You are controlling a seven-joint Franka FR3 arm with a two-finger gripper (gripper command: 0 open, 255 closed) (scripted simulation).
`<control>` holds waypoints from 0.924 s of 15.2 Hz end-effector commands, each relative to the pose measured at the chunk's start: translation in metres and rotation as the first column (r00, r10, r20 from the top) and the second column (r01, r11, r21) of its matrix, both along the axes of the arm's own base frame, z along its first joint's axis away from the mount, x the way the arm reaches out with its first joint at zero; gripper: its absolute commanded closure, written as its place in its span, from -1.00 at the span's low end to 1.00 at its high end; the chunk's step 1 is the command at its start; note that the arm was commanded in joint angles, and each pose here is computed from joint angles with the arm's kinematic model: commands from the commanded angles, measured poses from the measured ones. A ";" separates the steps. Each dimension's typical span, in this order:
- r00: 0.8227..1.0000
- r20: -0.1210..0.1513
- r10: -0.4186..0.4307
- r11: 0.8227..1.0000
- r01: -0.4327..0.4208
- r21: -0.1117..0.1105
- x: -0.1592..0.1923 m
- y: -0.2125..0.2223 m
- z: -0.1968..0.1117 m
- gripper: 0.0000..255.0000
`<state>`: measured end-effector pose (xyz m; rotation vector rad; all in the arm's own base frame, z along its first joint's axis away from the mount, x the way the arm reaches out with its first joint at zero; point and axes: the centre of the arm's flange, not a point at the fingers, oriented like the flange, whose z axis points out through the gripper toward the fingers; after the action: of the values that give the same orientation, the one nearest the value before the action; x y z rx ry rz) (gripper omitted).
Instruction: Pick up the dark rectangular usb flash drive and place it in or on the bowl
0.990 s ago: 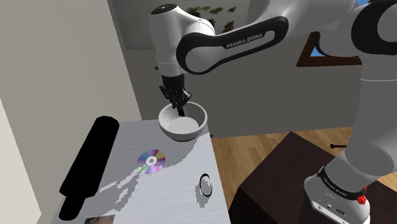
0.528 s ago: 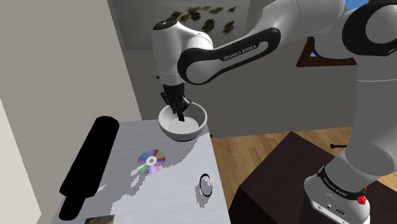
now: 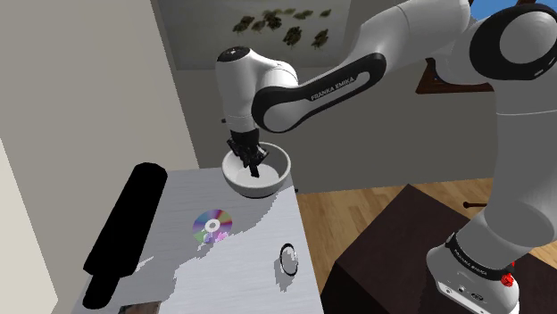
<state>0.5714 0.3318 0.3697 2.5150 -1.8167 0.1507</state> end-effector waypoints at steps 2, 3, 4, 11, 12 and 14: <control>1.000 0.000 0.000 1.000 0.000 0.000 0.000 0.000 -0.001 1.00; 1.000 0.000 0.000 1.000 0.000 0.000 0.000 0.000 -0.001 1.00; 1.000 0.000 0.000 1.000 0.000 0.000 0.000 0.000 -0.001 1.00; 1.000 0.000 0.000 1.000 0.000 0.000 0.000 0.000 -0.001 -1.00; 1.000 0.000 0.000 1.000 0.000 0.000 -0.001 0.001 0.012 -1.00; 1.000 0.000 0.000 1.000 0.000 0.000 -0.002 0.004 0.038 -1.00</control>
<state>0.5700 0.3345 0.3976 2.5158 -1.8171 0.1516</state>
